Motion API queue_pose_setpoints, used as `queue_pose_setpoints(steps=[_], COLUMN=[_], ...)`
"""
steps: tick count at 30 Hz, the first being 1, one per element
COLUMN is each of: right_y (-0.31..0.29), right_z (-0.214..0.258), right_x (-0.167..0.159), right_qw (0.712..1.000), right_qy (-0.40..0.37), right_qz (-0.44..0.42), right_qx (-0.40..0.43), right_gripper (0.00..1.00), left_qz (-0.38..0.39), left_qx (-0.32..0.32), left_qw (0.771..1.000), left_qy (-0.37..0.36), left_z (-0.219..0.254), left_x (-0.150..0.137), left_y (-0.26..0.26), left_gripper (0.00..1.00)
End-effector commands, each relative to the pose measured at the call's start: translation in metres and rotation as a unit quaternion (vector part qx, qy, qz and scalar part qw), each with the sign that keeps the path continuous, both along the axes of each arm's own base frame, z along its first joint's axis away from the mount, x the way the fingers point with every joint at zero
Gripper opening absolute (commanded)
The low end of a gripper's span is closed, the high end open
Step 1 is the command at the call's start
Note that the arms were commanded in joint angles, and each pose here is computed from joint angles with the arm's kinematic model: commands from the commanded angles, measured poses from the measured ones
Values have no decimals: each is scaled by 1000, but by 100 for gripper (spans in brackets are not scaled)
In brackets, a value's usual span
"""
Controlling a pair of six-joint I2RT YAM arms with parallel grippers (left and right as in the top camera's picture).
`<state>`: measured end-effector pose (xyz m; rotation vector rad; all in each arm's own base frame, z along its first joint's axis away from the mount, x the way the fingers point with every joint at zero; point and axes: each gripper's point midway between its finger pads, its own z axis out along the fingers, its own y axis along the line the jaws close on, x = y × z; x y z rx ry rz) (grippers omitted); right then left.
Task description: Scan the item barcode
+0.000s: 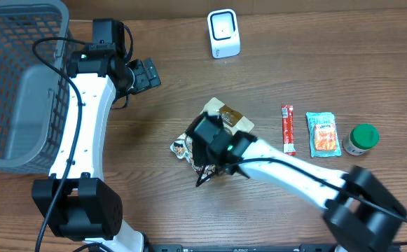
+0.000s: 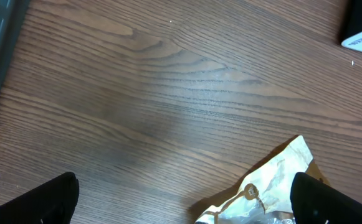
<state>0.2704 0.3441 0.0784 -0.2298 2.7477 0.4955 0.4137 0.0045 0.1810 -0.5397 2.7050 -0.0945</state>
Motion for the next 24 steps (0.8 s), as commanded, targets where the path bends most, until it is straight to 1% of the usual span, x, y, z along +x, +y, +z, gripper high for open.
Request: queue_pose_setpoints(steps=[1, 4, 5, 8, 9, 11, 14, 16, 19, 21, 23, 24], right_y=[-6, -28, -33, -42, -44, -50, -65, -74, -84, -89, -91, -91], right_z=[43, 37, 36, 34, 34, 34, 33, 32, 29, 27, 26, 26], right_x=[18, 28, 30, 34, 35, 38, 49, 54, 56, 55, 55, 54], right_qw=[997, 998, 998, 997, 996, 996, 997, 998, 997, 997, 997, 997], right_qy=[-59, -46, -43, -26, -20, -13, -9, -6, -4, -1, 2, 4], right_qz=[45, 31, 36, 74, 84, 91, 74, 63, 73, 78, 75, 75], right_qx=[7, -12, -17, -5, 3, 11, 9, 6, -4, -11, -12, -13], right_gripper=[49, 55, 56, 66, 67, 69, 71, 72, 73, 73, 73, 73], left_qz=[-7, -7, -7, -7, -7, -3, -4, -3, -6, -14, -14, -13], left_qx=[7, 7, 7, 7, 7, 1, 1, 2, -3, -24, -26, -24], left_qw=[1000, 1000, 1000, 1000, 1000, 1000, 999, 999, 999, 1000, 999, 999], left_qy=[-16, -16, -16, -16, -16, -26, -41, -40, -38, -6, 25, 30], left_z=[13, 13, 13, 13, 13, 15, 18, 18, 17, 11, 5, 4], left_x=[1, 1, 1, 1, 1, 5, 12, 12, 11, -4, -18, -21], left_y=[2, 2, 2, 2, 2, 1, 1, 1, -1, -8, -9, -8], left_gripper=[99, 100, 100, 100, 100, 100, 100, 100, 100, 100, 100, 100])
